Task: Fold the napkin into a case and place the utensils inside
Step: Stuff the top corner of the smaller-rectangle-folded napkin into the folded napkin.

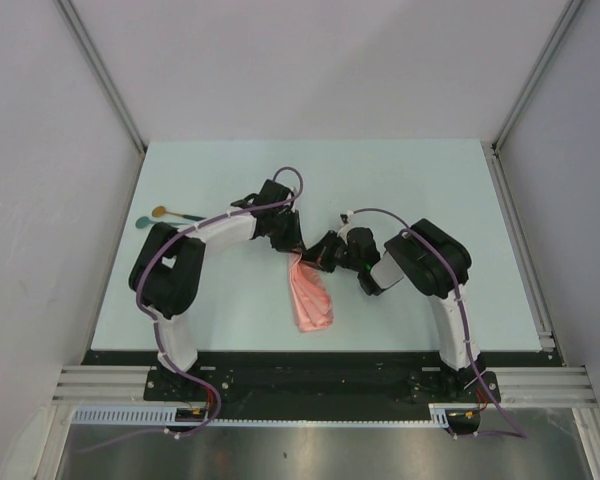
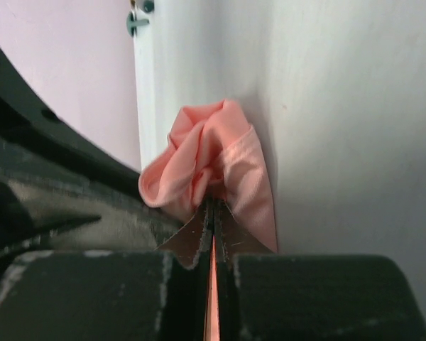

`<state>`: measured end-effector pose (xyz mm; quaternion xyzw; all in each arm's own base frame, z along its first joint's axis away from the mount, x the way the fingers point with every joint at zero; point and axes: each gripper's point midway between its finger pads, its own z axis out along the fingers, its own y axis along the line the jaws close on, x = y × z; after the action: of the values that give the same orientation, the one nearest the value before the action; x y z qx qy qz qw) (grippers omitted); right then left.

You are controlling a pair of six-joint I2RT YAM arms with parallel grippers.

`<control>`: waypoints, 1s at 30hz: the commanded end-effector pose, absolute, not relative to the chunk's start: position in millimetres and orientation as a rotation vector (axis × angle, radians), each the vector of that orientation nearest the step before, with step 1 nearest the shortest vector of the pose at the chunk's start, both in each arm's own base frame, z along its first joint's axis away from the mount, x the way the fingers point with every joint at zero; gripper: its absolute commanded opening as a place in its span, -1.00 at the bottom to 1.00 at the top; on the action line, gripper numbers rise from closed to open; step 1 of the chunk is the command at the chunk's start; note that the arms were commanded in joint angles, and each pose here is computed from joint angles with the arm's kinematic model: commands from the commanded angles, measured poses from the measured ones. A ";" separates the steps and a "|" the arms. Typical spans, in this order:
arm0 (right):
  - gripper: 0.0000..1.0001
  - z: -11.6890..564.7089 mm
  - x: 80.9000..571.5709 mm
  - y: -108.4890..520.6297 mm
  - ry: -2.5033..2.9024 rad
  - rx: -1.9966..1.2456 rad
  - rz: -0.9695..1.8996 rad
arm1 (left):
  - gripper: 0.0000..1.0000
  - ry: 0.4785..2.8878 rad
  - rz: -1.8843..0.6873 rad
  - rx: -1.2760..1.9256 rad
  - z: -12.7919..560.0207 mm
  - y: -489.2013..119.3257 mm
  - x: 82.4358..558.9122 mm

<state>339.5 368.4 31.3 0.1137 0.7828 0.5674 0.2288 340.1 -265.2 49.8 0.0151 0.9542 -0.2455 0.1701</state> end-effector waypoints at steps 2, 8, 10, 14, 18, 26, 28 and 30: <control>-0.98 46.8 321.2 371.0 2.187 0.141 1.553 | -0.65 2.708 -0.738 0.025 54.0 -268.3 354.1; -0.92 52.5 315.5 362.1 2.244 0.026 1.433 | -0.78 2.734 -0.743 0.006 44.3 -265.4 349.6; -0.90 47.4 313.7 357.9 2.285 -0.009 1.384 | -0.78 2.739 -0.729 0.004 42.6 -263.1 349.6; -0.89 45.2 313.3 354.5 2.298 -0.031 1.351 | -0.77 2.725 -0.739 -0.013 47.8 -260.0 346.3; -0.90 39.6 314.8 353.1 2.306 -0.017 1.348 | -0.54 2.702 -0.746 -0.011 59.3 -257.5 342.5; -0.91 35.9 306.0 353.4 2.338 -0.035 1.335 | -0.69 2.731 -0.762 -0.029 50.8 -257.4 343.9; -0.91 38.0 304.0 355.0 2.339 -0.044 1.315 | -0.80 2.757 -0.752 -0.039 40.4 -256.9 343.7; -0.91 36.5 299.1 358.7 2.355 -0.052 1.304 | -0.84 2.767 -0.723 -0.060 34.1 -254.0 344.4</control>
<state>305.6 350.4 25.8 0.0049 0.8514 0.4794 0.2127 341.8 -255.8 41.6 -0.0082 0.9562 -0.2523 0.1483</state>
